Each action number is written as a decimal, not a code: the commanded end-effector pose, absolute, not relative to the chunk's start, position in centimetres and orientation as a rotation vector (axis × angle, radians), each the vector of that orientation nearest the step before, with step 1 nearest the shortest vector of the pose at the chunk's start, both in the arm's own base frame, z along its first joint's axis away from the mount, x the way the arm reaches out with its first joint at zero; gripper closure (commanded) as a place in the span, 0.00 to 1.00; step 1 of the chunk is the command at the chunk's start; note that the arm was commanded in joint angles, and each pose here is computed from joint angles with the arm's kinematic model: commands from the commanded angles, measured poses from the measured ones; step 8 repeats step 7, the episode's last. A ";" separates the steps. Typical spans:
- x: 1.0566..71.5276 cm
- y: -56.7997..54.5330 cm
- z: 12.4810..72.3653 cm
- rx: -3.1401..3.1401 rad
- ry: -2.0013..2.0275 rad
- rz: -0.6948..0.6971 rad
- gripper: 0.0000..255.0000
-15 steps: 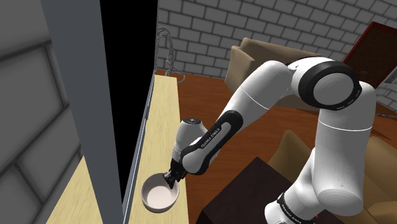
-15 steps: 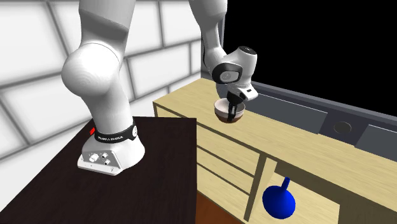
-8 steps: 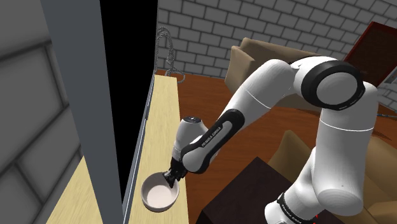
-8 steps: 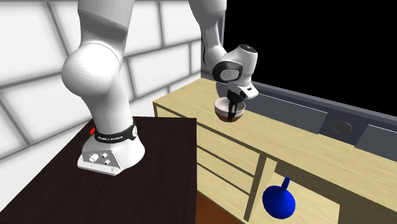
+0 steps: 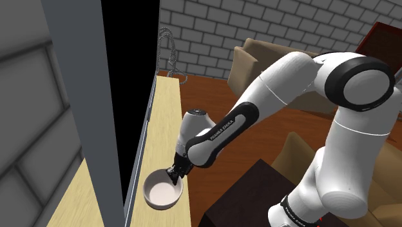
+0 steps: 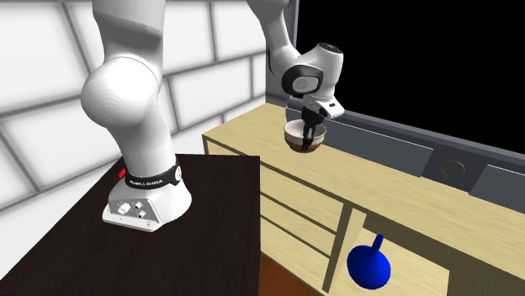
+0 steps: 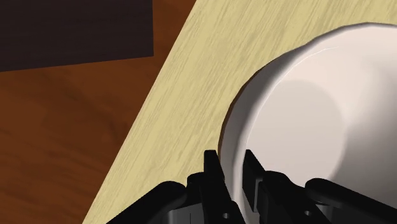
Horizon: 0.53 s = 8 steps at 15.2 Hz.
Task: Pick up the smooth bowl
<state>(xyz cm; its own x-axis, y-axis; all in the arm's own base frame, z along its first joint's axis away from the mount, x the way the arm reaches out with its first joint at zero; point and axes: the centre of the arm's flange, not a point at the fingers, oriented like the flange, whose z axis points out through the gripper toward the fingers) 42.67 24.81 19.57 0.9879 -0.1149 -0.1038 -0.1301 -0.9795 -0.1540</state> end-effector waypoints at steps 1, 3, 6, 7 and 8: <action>42.7 24.8 20.6 -2.971 0.184 0.141 1.00; 42.7 24.8 21.7 -2.971 0.184 0.141 1.00; 42.7 24.8 22.8 -2.971 0.184 0.141 1.00; 42.7 24.8 22.8 -2.971 0.184 0.141 1.00; 42.7 24.8 22.8 -2.971 0.184 0.141 1.00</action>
